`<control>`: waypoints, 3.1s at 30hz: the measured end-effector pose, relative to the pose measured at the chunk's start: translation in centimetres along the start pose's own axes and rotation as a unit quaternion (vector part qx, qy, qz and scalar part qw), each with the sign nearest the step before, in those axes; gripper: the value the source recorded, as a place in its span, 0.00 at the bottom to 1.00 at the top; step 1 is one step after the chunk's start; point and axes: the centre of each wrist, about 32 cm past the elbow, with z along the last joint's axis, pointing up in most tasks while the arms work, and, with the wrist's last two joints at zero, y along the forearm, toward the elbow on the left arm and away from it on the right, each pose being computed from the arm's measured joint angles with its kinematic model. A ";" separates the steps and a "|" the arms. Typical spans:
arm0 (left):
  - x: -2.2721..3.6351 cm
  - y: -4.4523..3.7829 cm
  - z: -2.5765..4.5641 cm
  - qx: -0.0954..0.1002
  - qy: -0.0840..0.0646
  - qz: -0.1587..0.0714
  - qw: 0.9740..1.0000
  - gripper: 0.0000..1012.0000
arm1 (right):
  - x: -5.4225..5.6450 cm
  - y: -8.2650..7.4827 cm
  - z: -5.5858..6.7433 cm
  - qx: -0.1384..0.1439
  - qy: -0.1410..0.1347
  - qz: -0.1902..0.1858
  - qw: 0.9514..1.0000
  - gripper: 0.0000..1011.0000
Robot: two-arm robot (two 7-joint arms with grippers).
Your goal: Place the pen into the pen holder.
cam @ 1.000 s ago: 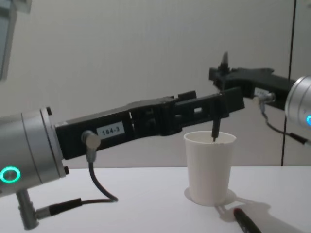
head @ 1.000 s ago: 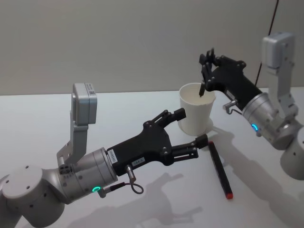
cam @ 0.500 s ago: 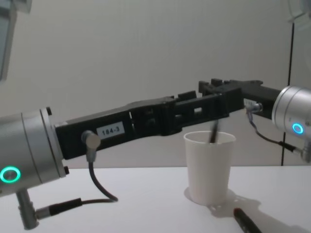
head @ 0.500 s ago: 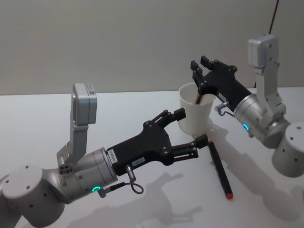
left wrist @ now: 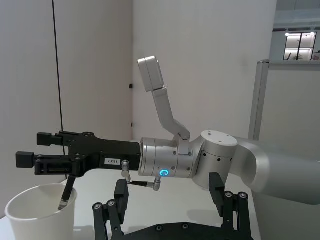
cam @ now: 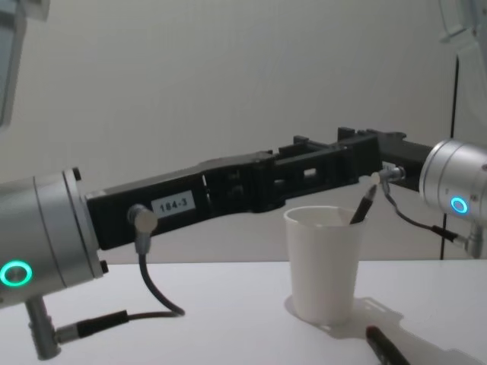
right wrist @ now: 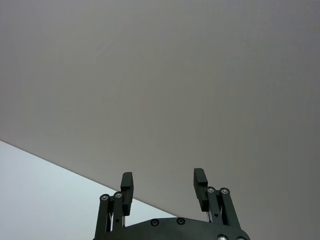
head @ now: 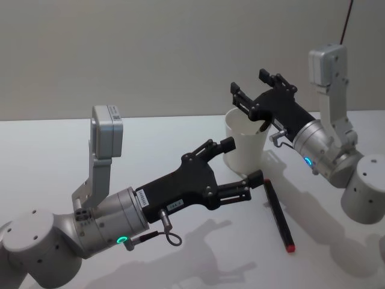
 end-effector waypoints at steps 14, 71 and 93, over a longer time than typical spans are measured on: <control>0.00 0.00 0.00 0.000 0.000 0.000 1.000 0.99 | 0.0 -0.1 0.1 0.007 0.000 0.002 1.000 0.99; 0.32 -1.56 -0.65 0.053 -0.091 0.179 0.978 0.99 | -0.2 -10.9 -1.3 -0.019 0.020 -0.084 0.996 0.99; 0.49 -2.62 -1.12 0.067 -0.169 0.297 0.938 0.99 | -0.5 -12.6 -1.6 -0.034 0.019 -0.100 0.994 0.99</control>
